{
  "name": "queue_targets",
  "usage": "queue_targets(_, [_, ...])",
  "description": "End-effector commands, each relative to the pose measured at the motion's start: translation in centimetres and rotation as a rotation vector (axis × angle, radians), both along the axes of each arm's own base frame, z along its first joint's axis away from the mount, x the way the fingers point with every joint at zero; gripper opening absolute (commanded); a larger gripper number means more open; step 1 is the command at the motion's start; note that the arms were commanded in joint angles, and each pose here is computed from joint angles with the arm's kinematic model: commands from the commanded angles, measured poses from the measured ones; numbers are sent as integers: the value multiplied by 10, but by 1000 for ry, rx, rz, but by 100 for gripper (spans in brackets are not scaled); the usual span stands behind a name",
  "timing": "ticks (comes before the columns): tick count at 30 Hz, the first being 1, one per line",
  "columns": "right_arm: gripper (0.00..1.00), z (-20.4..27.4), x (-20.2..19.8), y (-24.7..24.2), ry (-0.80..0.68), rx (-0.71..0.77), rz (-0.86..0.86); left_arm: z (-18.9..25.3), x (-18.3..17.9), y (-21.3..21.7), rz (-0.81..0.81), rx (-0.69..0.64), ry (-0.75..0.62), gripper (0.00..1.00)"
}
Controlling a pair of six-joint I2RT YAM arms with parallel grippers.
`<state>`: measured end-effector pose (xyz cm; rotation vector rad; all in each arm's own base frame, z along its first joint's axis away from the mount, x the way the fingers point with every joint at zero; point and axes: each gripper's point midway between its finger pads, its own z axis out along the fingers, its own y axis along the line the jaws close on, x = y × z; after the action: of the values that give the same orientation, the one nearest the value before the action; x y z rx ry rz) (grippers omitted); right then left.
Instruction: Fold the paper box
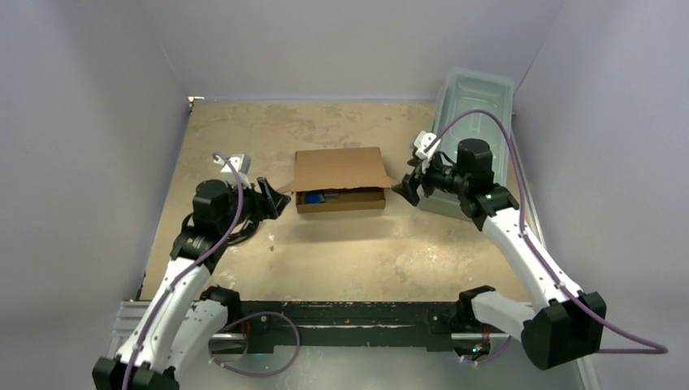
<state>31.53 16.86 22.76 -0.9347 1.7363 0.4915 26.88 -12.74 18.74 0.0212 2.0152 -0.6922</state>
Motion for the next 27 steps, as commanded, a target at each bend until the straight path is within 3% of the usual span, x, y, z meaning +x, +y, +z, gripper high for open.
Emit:
queue_targets(1, [83, 7, -48, 24, -62, -14, 338, 43, -23, 7, 36, -40, -37, 68])
queue_targets(6, [99, 13, -82, 38, -120, 24, 568, 93, -24, -2, -13, -85, -125, 98])
queue_targets(10, [99, 28, -87, 47, -65, 97, 618, 95, 0, -24, -105, -130, -84, 98])
queue_targets(13, [96, 40, -74, 49, -44, 56, 622, 101, 27, -40, -172, -151, -75, 87])
queue_targets(19, [39, 64, -10, 68, 18, 46, 373, 61, 76, -52, -223, -68, 56, 48])
queue_targets(23, [19, 14, 27, 73, 104, -51, 192, 15, 84, -55, -241, -29, 168, 27])
queue_targets(27, [11, -54, 36, 61, 221, -188, 128, -36, 72, -48, -240, 16, 285, 15])
